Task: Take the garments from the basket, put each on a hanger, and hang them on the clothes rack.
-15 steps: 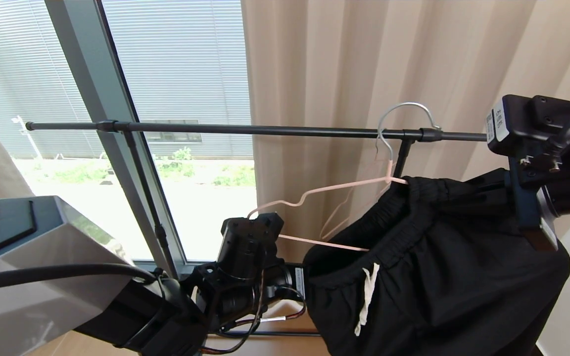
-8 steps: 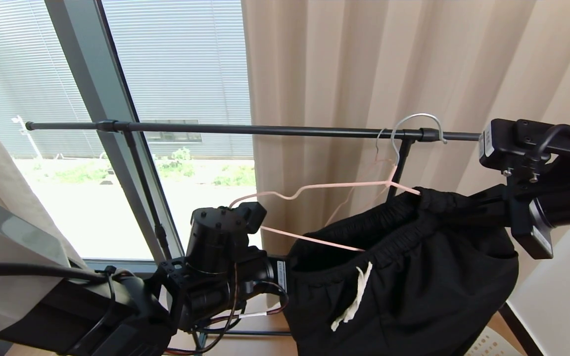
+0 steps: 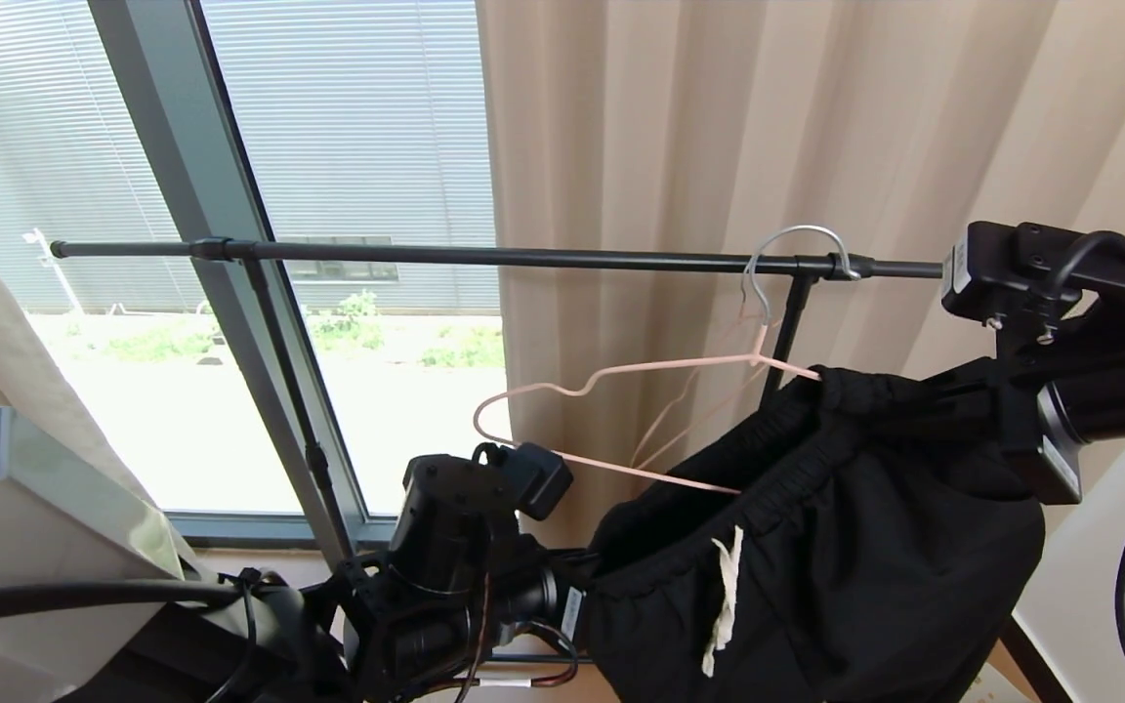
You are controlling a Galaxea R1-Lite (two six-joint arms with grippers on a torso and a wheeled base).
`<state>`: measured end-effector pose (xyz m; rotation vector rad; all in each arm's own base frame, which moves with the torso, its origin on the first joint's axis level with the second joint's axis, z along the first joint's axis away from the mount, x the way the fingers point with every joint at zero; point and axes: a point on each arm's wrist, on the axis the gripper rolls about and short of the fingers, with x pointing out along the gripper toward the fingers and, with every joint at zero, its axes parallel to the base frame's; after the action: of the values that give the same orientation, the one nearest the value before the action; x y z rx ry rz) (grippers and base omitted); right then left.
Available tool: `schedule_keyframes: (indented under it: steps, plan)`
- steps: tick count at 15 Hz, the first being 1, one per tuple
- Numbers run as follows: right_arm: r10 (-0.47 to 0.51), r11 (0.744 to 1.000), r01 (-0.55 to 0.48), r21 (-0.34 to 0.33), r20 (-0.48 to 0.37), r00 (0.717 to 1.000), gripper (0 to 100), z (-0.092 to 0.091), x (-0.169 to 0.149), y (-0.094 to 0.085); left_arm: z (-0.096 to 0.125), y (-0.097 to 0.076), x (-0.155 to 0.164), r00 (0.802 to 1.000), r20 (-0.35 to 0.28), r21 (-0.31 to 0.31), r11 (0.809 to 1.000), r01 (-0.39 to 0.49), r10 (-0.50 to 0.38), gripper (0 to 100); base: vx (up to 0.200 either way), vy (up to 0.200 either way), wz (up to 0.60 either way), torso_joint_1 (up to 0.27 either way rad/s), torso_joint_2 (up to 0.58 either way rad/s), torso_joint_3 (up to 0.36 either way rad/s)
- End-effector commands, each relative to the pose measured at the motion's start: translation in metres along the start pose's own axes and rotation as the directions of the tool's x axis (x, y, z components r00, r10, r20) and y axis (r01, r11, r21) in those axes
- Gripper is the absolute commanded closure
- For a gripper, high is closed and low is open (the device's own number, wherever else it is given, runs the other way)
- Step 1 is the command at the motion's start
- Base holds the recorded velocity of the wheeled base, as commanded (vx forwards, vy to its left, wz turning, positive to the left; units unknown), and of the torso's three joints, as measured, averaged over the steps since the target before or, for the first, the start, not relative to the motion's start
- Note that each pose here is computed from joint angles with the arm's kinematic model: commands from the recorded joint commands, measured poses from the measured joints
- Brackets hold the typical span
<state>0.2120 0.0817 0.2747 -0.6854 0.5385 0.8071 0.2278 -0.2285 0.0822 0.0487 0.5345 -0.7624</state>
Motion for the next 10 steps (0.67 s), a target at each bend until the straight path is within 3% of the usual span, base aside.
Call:
schedule_keyframes:
  steps: [1,3,4,5,10]
  plan:
    - [0.004,1.0,-0.004,-0.001,0.0,1.0,100,0.0,0.001,0.0,-0.008,0.0,0.0,1.0,-0.006,0.029,1.0,0.004,-0.004,100,0.0,0.0,0.0,0.0,0.0,0.0]
    - [-0.001,1.0,0.001,0.003,-0.001,1.0,100,-0.001,0.0,0.0,-0.009,0.004,-0.005,0.996,0.086,0.031,1.0,-0.001,-0.002,100,0.0,0.0,0.0,0.0,0.0,0.0]
    - [-0.002,1.0,0.002,0.007,-0.005,1.0,100,-0.002,0.0,-0.001,-0.009,0.006,-0.007,0.995,0.103,0.026,1.0,-0.009,0.006,100,0.0,0.0,0.0,0.0,0.0,0.0]
    - [-0.007,1.0,0.007,0.022,-0.02,1.0,100,-0.007,0.001,-0.003,-0.009,0.016,-0.011,0.989,0.147,0.01,0.999,-0.033,0.032,100,0.0,0.0,0.0,0.0,0.0,0.0]
    - [-0.012,0.999,0.014,0.041,-0.04,0.999,100,-0.015,0.0,-0.003,-0.008,0.033,-0.02,0.973,0.216,-0.014,0.997,-0.075,0.076,100,0.0,0.0,0.0,0.0,0.0,0.0]
